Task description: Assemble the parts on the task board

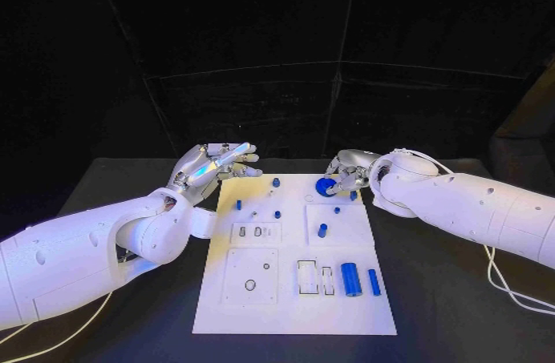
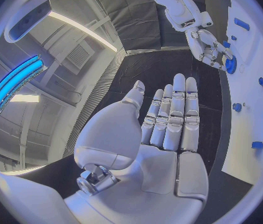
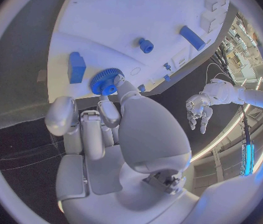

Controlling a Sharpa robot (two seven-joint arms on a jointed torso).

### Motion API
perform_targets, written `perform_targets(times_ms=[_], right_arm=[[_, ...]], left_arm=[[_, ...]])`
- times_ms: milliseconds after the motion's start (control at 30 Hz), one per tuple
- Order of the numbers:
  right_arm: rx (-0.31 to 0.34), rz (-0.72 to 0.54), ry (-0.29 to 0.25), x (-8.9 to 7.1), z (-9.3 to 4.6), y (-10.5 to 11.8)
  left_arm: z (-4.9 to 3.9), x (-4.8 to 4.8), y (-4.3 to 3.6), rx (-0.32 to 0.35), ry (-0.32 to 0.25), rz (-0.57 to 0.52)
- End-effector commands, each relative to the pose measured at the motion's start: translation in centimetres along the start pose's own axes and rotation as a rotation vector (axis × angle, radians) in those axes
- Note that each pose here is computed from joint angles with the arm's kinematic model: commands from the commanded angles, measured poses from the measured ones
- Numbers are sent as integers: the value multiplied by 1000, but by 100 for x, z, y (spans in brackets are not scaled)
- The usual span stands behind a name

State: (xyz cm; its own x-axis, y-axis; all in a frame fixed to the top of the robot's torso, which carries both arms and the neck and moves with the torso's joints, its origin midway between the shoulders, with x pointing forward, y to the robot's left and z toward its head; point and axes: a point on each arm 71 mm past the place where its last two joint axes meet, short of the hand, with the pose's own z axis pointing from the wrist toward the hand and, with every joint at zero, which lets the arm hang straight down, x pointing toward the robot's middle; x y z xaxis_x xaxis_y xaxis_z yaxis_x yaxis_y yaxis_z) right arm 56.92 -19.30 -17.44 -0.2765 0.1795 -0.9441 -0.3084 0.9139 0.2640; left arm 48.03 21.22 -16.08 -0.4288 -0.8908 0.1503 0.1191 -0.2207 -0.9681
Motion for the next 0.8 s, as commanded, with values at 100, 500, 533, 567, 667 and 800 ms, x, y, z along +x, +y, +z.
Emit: perform_targets(times_ms=[100,500,533,567,667,800], right_arm=[[10,-25,15,5,10,-17],[3,-60,5,7,23,13],[0,-61,-3,3,21,20],[-3,-61,-10,-1,19,26],[-25,-56,-52,-23,8,75],[-56,-48,-106,-49,-11,160]], left_arm=[[6,11,-11,10,15,-9],[10,10,-8,8,16,-10],[9,9,-8,8,16,-10],[9,8,-8,8,15,-9],[7,6,-9,8,15,-9],[6,4,-10,7,15,-9]])
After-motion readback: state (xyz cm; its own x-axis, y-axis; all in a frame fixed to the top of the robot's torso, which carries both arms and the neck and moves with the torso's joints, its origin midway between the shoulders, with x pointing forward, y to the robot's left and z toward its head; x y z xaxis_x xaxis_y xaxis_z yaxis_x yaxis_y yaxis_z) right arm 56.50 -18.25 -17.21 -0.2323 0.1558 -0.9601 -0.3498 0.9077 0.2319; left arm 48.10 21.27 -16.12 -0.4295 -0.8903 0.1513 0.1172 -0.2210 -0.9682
